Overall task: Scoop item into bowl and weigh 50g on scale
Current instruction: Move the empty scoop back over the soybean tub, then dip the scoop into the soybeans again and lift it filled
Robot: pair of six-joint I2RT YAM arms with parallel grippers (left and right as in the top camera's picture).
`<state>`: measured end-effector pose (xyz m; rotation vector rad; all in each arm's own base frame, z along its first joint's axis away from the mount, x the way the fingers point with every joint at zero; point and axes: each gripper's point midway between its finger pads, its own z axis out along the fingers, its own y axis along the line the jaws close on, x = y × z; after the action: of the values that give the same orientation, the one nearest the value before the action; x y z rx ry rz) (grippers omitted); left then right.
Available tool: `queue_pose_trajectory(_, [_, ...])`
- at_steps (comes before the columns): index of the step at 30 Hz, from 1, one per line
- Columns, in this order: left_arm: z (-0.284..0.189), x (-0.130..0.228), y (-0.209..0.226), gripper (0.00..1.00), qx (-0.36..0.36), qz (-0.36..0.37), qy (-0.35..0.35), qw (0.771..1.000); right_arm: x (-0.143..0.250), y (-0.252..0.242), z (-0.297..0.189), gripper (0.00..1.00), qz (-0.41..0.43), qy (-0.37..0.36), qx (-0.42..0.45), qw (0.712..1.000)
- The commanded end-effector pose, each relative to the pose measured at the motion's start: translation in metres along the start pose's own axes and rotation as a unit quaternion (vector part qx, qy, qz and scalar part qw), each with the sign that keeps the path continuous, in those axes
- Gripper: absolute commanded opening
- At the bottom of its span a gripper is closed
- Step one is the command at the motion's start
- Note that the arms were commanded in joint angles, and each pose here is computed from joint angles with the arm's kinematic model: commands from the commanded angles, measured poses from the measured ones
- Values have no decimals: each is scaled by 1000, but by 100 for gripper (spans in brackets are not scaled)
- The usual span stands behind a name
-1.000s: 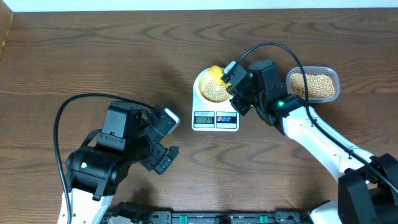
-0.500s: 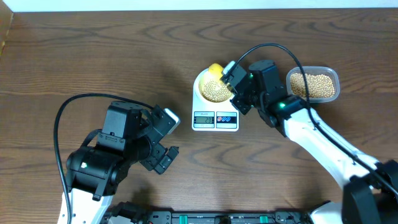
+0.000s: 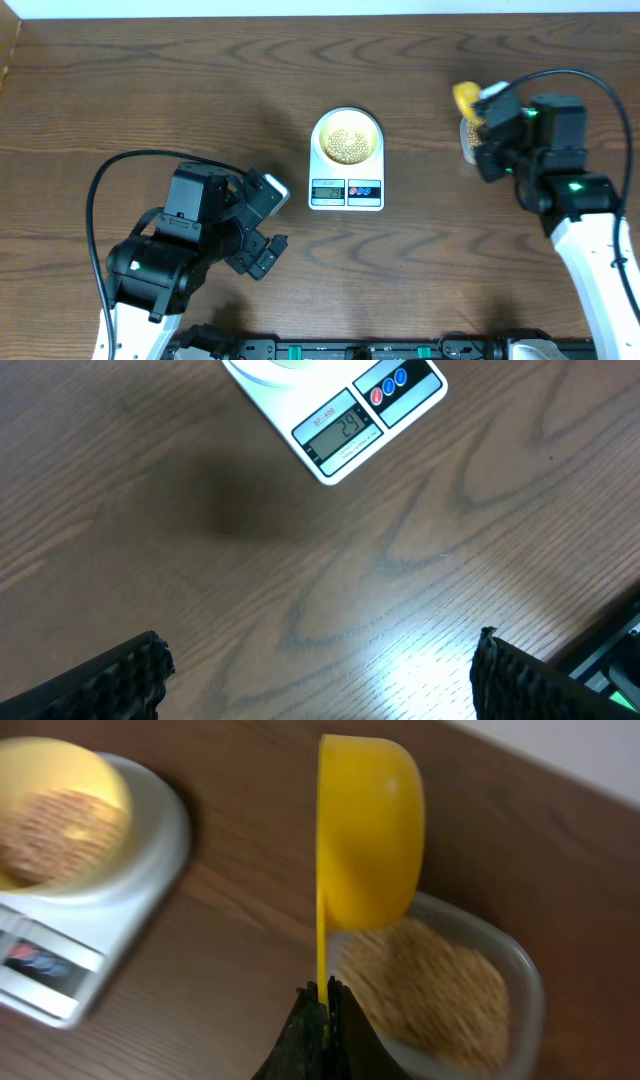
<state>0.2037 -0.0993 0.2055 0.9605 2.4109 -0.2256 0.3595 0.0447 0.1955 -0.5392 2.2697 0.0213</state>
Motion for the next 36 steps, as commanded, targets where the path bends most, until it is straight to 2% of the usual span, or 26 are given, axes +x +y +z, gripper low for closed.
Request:
queue_pose_trajectory(1, [-8, -8, 4, 98, -10, 3, -11, 1000, 18, -36, -3, 1, 39, 18, 37, 998])
queue_pose_trajectory(3, [-8, -8, 4, 98, -10, 3, -11, 1000, 29, -50, -2, 1, 59, 28, 43, 997])
queue_pose_trajectory(8, [-8, -8, 4, 98, -10, 3, -11, 1000, 58, -52, 21, 1, 101, 69, -4, 992])
queue_pose_trajectory(20, [-7, -7, 4, 98, -9, 3, -10, 1000, 84, -53, 65, 1, 118, 108, -27, 987])
queue_pose_trajectory(27, [-7, -7, 4, 98, -9, 3, -10, 1000, 96, -64, 64, 1, 108, 135, 6, 985])
queue_pose_trajectory(36, [-7, -7, 4, 98, -9, 3, -10, 1000, 113, -51, 64, 1, 115, 170, -19, 978])
